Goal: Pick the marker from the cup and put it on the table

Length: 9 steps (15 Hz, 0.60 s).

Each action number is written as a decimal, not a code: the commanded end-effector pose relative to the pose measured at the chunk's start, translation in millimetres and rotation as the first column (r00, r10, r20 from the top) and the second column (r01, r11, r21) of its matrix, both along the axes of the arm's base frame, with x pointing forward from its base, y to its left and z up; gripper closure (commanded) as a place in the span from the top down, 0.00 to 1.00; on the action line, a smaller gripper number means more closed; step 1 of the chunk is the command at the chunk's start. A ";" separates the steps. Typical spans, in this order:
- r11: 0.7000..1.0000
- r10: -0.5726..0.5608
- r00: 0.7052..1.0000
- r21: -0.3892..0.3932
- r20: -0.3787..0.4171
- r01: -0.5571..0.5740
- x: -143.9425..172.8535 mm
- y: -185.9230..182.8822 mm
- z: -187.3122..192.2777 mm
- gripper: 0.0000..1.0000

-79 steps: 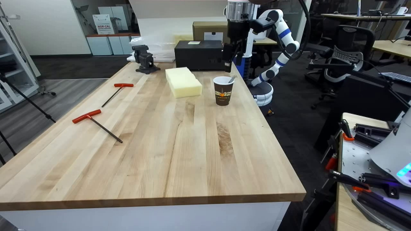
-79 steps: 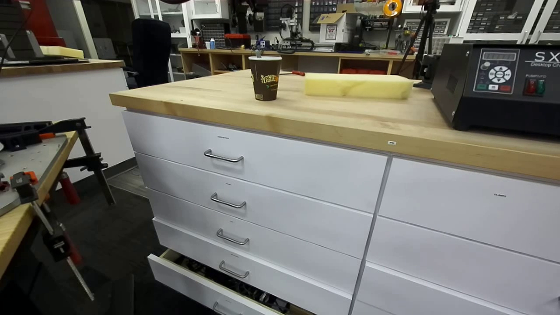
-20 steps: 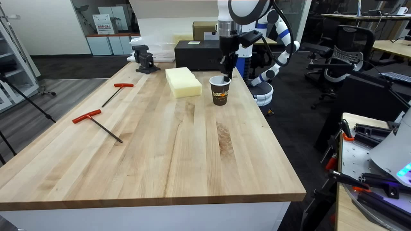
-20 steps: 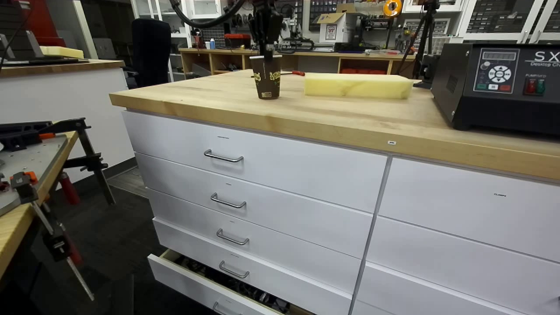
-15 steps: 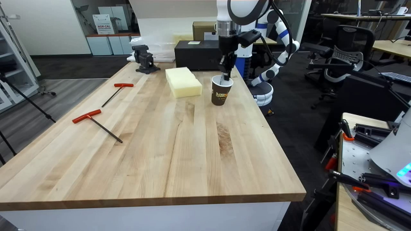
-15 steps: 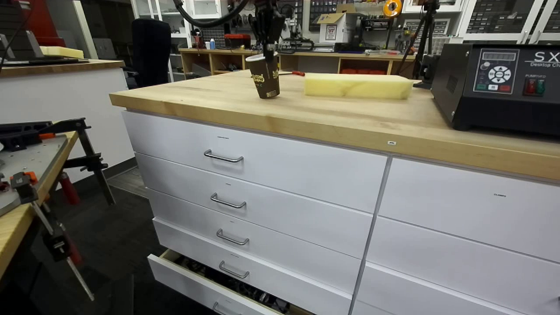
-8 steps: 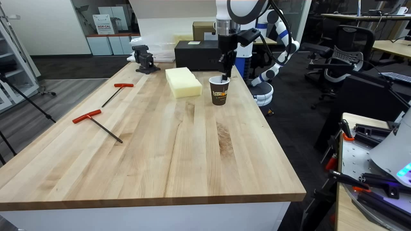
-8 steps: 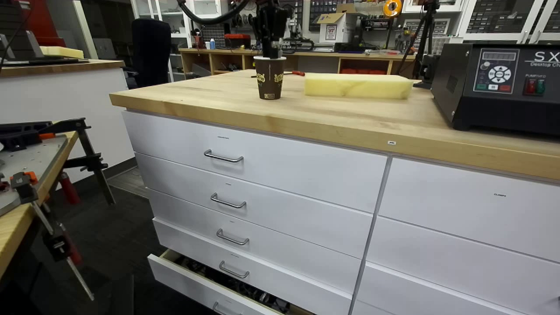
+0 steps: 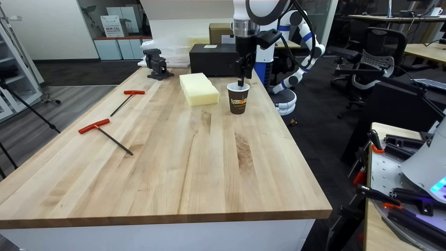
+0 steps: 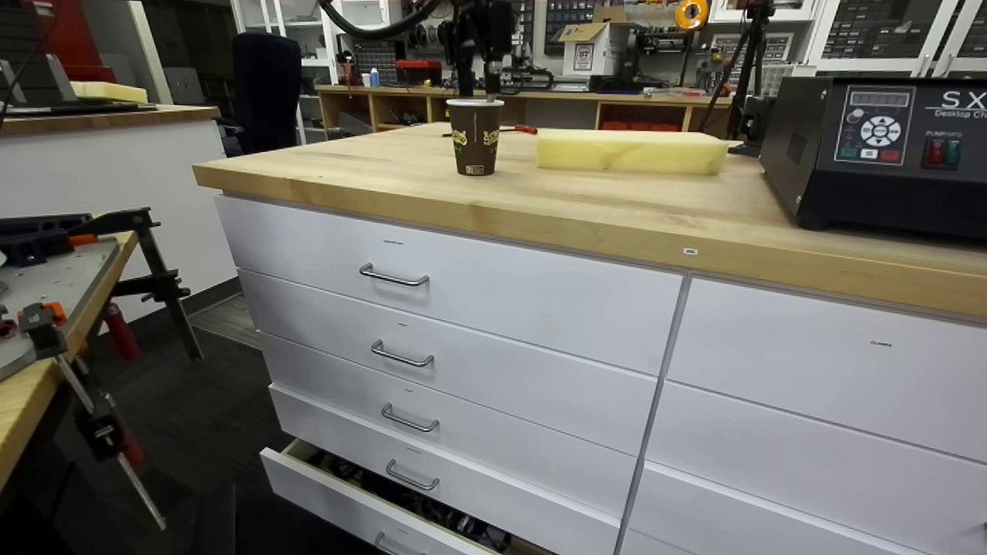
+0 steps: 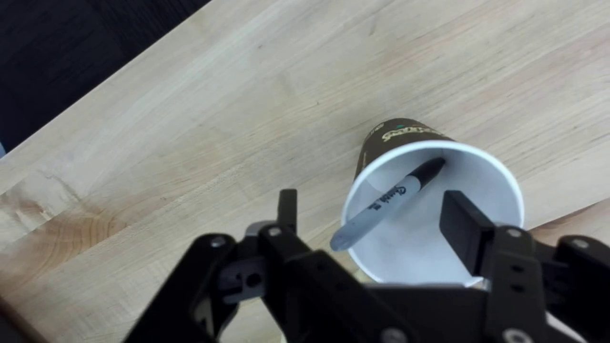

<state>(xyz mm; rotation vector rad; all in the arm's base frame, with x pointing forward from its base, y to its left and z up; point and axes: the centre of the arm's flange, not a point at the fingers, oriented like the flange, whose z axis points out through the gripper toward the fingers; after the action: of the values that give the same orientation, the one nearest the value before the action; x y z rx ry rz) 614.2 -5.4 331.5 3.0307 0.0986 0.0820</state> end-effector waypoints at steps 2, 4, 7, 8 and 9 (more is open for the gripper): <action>1.000 0.002 1.000 -0.012 0.004 -0.002 8.6 4.5 4.5 0.54; 1.000 0.003 1.000 -0.010 0.005 -0.003 6.8 4.5 4.8 0.41; 1.000 0.003 1.000 -0.010 0.004 -0.003 6.4 4.0 4.0 0.21; 1.000 0.003 1.000 -0.009 0.004 -0.003 6.8 3.8 3.8 0.14; 1.000 0.003 1.000 -0.009 0.003 -0.003 7.2 3.8 3.6 0.08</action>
<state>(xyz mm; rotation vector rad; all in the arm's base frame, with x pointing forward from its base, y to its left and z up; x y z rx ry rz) 616.5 -2.6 333.1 3.0308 0.1051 0.0898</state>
